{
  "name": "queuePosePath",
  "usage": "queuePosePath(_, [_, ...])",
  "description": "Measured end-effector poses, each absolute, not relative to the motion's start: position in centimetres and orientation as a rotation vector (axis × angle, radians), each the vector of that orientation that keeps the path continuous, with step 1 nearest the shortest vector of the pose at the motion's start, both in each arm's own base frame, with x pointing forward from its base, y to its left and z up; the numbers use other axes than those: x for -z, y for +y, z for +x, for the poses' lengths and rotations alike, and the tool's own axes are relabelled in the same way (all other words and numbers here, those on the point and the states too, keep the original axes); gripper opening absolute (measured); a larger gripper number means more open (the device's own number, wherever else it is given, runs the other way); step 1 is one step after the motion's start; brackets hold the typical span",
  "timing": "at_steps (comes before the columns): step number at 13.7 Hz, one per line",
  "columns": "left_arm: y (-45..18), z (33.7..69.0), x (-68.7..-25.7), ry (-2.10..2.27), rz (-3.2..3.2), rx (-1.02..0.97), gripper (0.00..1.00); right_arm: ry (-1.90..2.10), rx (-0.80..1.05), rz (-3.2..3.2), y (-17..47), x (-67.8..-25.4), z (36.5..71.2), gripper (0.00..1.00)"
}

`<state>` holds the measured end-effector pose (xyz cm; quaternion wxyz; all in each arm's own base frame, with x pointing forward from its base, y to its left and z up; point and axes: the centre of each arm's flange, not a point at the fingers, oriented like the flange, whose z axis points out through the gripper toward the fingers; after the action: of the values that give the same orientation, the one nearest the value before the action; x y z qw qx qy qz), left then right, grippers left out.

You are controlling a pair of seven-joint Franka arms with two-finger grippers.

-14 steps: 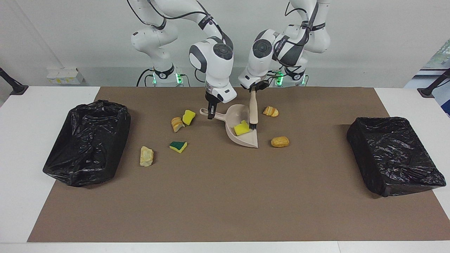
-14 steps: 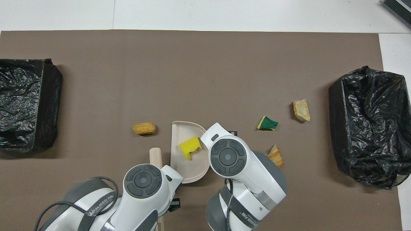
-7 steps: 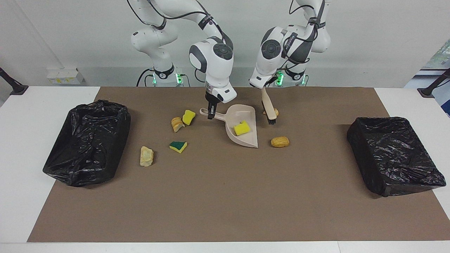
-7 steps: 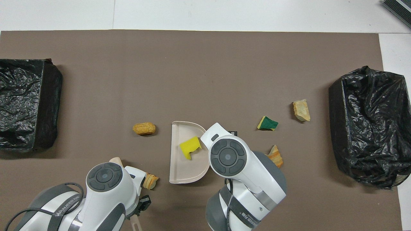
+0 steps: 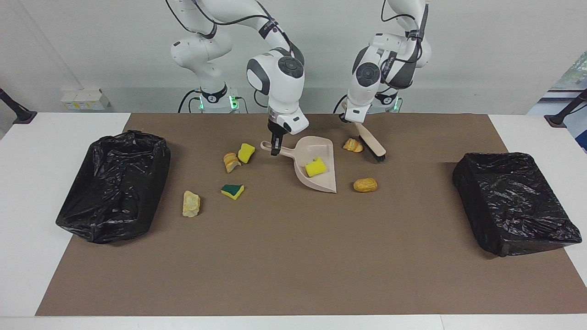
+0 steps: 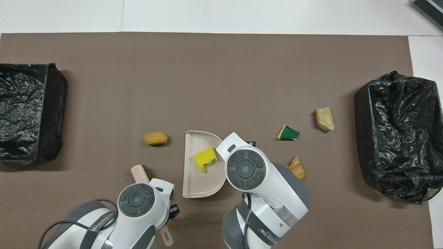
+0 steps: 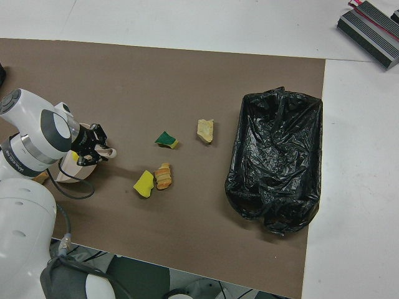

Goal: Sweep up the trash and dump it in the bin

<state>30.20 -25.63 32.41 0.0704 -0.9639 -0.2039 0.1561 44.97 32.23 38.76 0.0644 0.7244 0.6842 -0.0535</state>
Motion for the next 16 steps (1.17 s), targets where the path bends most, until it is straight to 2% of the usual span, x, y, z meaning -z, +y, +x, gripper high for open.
queuePosePath(5, [-31.3,33.7,-34.3,-0.562,-3.016,-0.402,0.27,2.065,0.162,2.187,32.2,-38.8,45.0,0.33])
queuePosePath(10, [-38.1,30.6,-36.8,-0.31,-3.122,-0.315,0.27,2.065,0.162,2.188,32.2,-38.7,45.0,0.33])
queuePosePath(12, [-37.7,31.2,-38.5,-0.249,-3.13,-0.323,0.27,2.065,0.162,2.188,32.2,-38.7,45.0,0.33])
queuePosePath(16, [-31.8,35.0,-43.0,-0.157,-3.129,-0.382,0.27,2.065,0.162,2.188,32.2,-38.7,45.0,0.33])
